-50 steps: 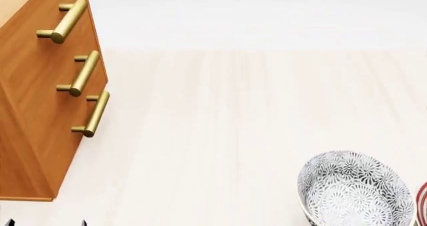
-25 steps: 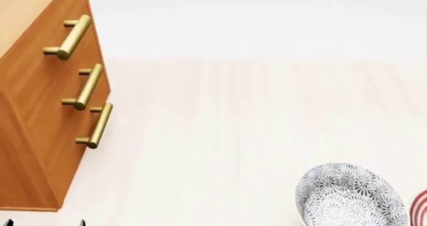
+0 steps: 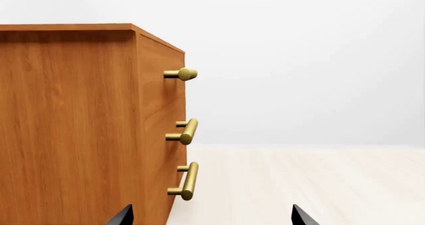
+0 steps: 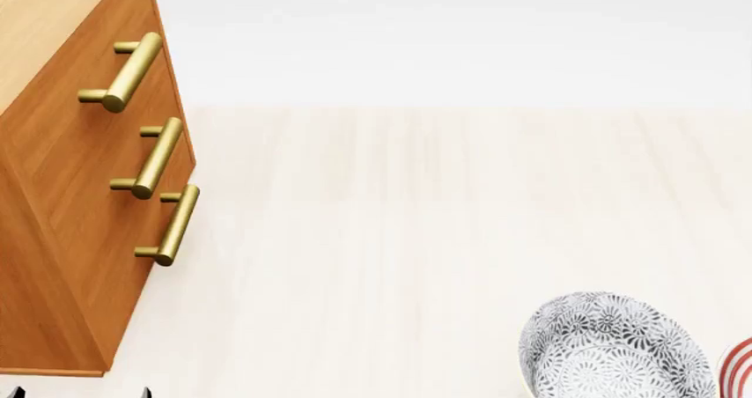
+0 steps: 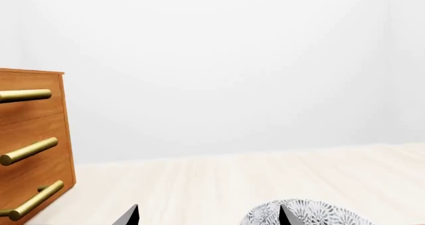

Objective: Put the bowl on top of the cabinet.

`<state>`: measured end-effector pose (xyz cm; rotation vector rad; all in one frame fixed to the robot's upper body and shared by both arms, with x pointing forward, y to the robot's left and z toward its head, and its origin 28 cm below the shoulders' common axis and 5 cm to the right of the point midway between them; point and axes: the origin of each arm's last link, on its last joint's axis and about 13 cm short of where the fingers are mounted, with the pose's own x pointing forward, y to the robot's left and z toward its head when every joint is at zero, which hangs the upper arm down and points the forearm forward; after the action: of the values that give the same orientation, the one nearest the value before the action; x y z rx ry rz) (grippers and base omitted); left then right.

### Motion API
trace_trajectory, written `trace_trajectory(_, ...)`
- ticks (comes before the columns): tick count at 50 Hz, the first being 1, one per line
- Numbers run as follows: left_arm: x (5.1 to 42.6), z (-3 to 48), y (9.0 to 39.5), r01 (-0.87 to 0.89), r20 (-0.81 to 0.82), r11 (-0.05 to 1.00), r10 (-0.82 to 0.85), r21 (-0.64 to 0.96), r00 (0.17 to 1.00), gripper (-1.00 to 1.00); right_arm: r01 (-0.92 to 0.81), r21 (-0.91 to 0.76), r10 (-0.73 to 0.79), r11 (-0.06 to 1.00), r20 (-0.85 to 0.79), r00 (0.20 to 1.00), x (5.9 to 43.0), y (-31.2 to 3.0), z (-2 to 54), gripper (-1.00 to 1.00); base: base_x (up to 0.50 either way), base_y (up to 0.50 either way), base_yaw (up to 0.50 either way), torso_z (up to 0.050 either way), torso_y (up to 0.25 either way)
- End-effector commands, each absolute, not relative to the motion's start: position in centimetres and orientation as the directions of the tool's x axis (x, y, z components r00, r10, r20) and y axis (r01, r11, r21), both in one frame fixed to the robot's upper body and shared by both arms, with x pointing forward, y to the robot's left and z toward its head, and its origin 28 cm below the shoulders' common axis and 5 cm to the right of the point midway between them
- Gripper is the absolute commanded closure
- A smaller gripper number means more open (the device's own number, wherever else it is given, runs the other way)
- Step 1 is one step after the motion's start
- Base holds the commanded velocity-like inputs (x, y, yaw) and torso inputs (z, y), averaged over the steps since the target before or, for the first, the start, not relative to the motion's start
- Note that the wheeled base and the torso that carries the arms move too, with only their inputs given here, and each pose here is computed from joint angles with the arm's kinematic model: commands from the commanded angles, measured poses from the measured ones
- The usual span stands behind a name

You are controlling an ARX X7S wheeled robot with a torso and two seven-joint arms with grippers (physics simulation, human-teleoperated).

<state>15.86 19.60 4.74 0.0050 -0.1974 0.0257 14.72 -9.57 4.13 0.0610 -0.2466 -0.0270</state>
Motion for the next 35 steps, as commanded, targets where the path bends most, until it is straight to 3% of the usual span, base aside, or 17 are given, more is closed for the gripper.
trace_trajectory(1,15.9,4.7,19.5,-0.025,0.190,1.000,0.023,0.010,0.981,-1.00,0.018,0.064,-0.033,0.998,0.245,0.969,14.7,-9.5,4.1,-1.00,0.00,0.00,0.00,0.040,0.000)
trace_trajectory(21,16.1,4.8,19.3,-0.040,0.169,0.999,0.036,0.018,0.985,-1.00,0.001,0.067,-0.015,0.998,0.223,0.975,14.2,-9.4,4.6,-1.00,0.00,0.00,0.00,0.003,0.000)
trace_trajectory(24,16.2,4.7,19.3,-0.033,0.164,0.999,0.030,0.016,0.986,-1.00,0.085,0.050,-0.091,0.995,0.133,0.987,14.3,-9.2,5.0,-1.00,0.00,0.00,0.00,0.000,0.000)
trace_trajectory(35,16.3,4.7,19.3,-0.035,0.158,0.999,0.033,0.012,0.987,-1.00,0.170,0.168,-0.201,0.971,0.191,0.961,14.4,-10.0,6.1,-1.00,0.00,0.00,0.00,0.000,0.000)
